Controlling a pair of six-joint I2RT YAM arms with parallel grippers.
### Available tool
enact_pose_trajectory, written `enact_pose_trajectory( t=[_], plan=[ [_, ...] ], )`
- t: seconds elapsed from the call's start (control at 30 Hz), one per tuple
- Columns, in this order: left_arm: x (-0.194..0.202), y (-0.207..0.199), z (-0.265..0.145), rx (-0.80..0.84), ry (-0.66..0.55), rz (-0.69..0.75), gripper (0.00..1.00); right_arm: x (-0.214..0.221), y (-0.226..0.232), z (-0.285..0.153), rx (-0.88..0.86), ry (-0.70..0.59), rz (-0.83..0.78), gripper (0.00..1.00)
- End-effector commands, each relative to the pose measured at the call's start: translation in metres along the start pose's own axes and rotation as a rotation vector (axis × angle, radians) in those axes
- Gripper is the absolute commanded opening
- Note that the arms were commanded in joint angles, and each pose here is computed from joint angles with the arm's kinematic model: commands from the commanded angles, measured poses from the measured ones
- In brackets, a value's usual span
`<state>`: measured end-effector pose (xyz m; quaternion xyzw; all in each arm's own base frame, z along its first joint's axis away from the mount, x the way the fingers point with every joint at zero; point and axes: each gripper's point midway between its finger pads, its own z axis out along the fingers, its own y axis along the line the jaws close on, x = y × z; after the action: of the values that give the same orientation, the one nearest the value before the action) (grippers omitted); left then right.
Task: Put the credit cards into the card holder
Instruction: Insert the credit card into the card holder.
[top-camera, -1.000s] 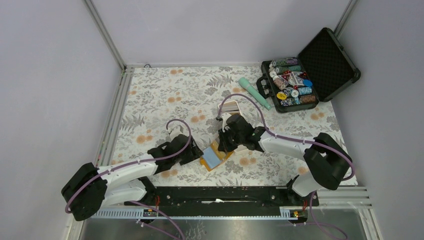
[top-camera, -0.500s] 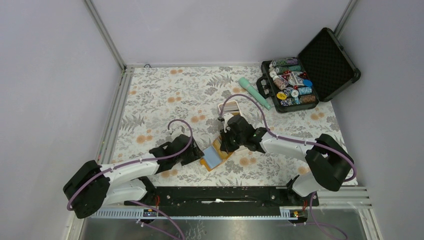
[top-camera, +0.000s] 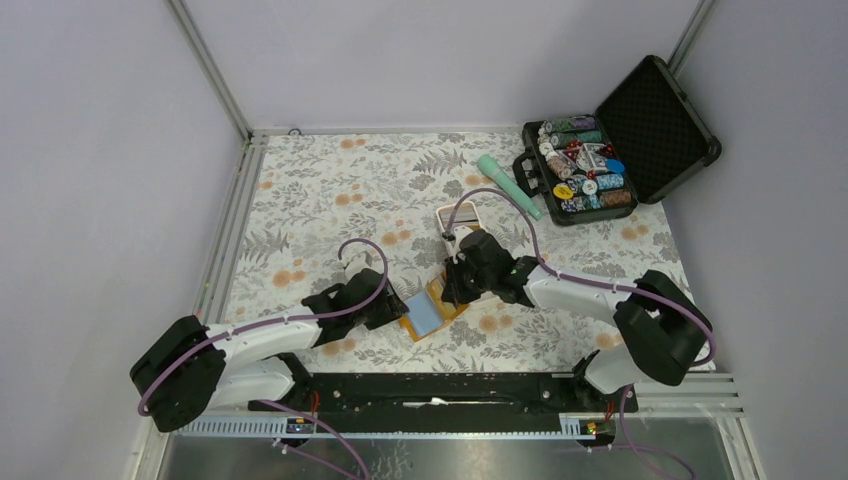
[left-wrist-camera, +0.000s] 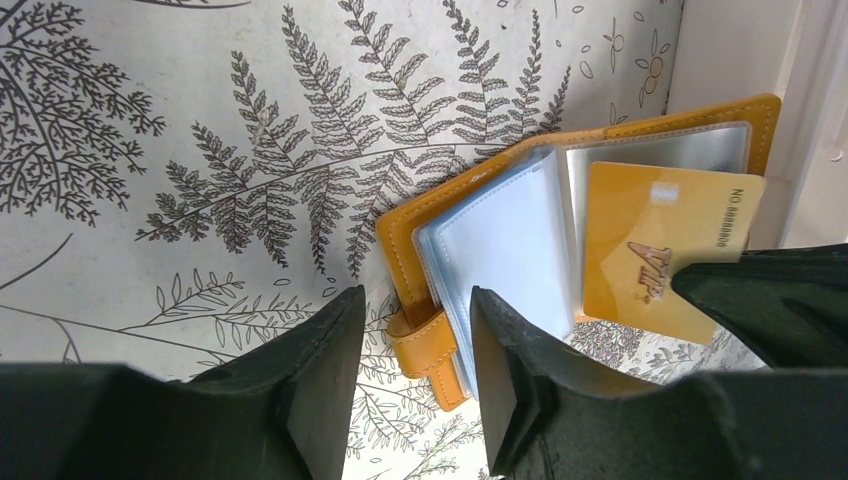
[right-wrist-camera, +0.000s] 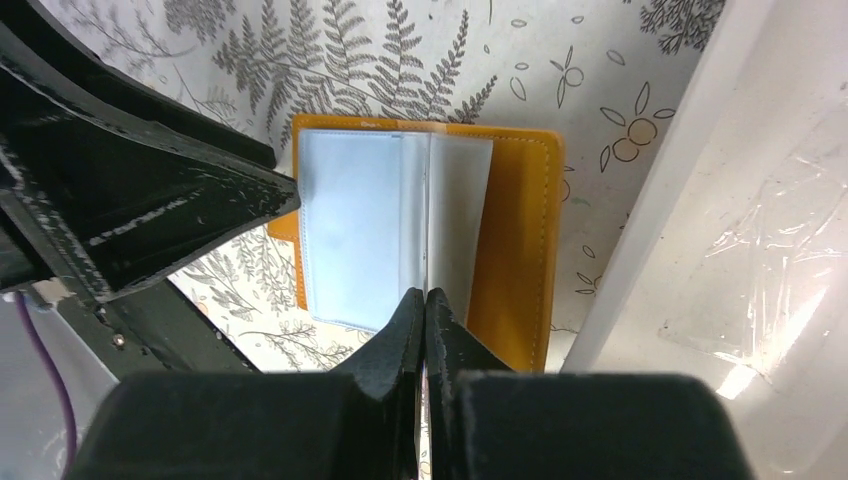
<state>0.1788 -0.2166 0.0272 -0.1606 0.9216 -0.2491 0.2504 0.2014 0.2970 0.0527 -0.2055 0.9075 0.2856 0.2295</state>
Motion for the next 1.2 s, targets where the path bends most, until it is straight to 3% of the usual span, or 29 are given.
enact_pose_trajectory(
  t=[0.0, 0.73, 1.17],
  plan=[
    [0.000, -0.005, 0.001, 0.024, -0.006, -0.008, 0.45, -0.027, 0.009, -0.015, -0.029, -0.093, 0.025, 0.00],
    [0.000, -0.001, 0.002, 0.013, -0.008, 0.002, 0.41, -0.011, 0.013, -0.005, -0.115, -0.063, 0.123, 0.00],
    [0.000, -0.001, 0.002, 0.013, -0.009, 0.003, 0.40, -0.002, -0.003, 0.002, -0.052, -0.044, 0.113, 0.00]
  ],
)
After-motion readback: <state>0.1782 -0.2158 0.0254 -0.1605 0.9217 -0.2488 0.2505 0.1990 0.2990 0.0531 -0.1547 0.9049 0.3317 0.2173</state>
